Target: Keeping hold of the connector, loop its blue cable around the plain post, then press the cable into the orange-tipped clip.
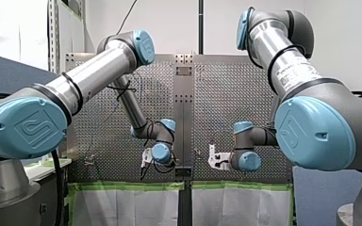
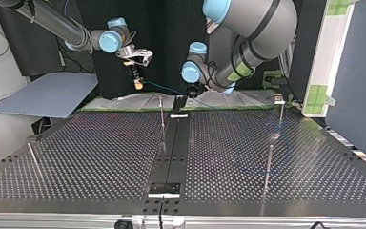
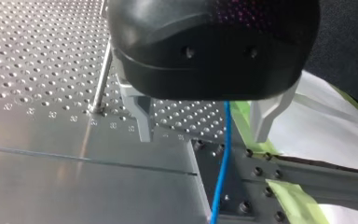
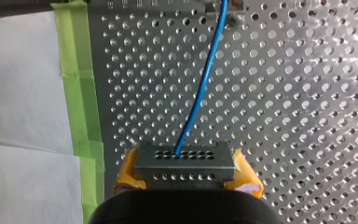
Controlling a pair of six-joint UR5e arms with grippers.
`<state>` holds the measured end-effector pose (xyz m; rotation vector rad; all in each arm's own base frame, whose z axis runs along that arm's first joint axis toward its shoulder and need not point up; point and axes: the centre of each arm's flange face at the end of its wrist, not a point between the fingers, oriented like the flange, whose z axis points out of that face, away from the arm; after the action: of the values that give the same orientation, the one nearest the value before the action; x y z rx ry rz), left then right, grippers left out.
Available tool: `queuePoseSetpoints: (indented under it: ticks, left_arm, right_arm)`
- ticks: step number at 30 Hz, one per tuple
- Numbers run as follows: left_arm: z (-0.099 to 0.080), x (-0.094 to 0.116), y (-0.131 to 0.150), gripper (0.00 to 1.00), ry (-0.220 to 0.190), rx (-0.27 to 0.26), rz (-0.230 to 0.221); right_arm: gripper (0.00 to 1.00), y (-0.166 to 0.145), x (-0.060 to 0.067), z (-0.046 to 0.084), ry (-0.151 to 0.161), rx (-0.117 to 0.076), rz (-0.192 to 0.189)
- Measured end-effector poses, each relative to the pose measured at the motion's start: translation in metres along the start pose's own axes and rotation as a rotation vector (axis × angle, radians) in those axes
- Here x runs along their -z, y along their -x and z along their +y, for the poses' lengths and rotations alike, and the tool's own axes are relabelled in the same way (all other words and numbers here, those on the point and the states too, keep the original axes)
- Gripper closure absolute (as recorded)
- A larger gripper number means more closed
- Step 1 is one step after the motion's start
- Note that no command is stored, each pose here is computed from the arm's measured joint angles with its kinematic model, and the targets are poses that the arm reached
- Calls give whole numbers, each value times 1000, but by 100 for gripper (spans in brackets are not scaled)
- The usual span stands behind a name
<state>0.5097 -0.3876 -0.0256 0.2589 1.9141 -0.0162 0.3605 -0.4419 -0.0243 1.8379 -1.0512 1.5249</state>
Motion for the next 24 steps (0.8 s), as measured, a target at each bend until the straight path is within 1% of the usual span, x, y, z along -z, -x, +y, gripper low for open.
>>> queuePoseSetpoints:
  ticks: [1, 2, 3, 4, 5, 6, 7, 8, 9, 10, 13, 18, 24]
  left_arm:
    - [-1, 0, 0, 10, -1, 0, -3]
    - [-1, 0, 1, 31, -1, 0, -6]
    - [-2, 0, 1, 31, -1, 0, -7]
    - [-2, 0, 1, 52, -1, 0, -9]
    - [-2, 0, 1, 65, -1, 0, -10]
    - [-3, 0, 1, 65, -1, 1, -10]
    - [-3, 0, 1, 83, 0, 2, -11]
    - [-3, 0, 1, 93, 0, 3, -11]
    - [-3, 0, 1, 93, 0, 5, -11]
    - [-3, 0, 1, 100, 0, 6, -11]
    - [-2, 1, 1, 100, 4, 7, -10]
    - [-3, 2, 0, 100, 9, 6, -9]
    - [-7, 4, -1, 100, 3, 1, -10]
  right_arm:
    - [100, 0, 0, 0, -1, 0, 0]
    - [100, 0, 0, 0, -3, 0, 0]
    - [100, 0, 0, 0, -3, 0, 0]
    - [100, 0, 0, 0, -4, 0, 0]
    - [100, 0, 0, 0, -3, 0, 0]
    - [100, 0, 0, 0, -3, 0, 0]
    - [100, 0, 0, 1, -2, -1, -1]
    - [100, 0, 0, 1, -1, -1, -1]
    - [100, 0, 0, 2, 1, -2, -3]
    - [100, 0, 0, 2, 2, -2, -4]
    - [100, 0, 0, 4, 9, -3, -7]
    - [100, 0, 1, 9, 32, -5, -9]
    - [100, 0, 1, 12, 43, -5, -13]
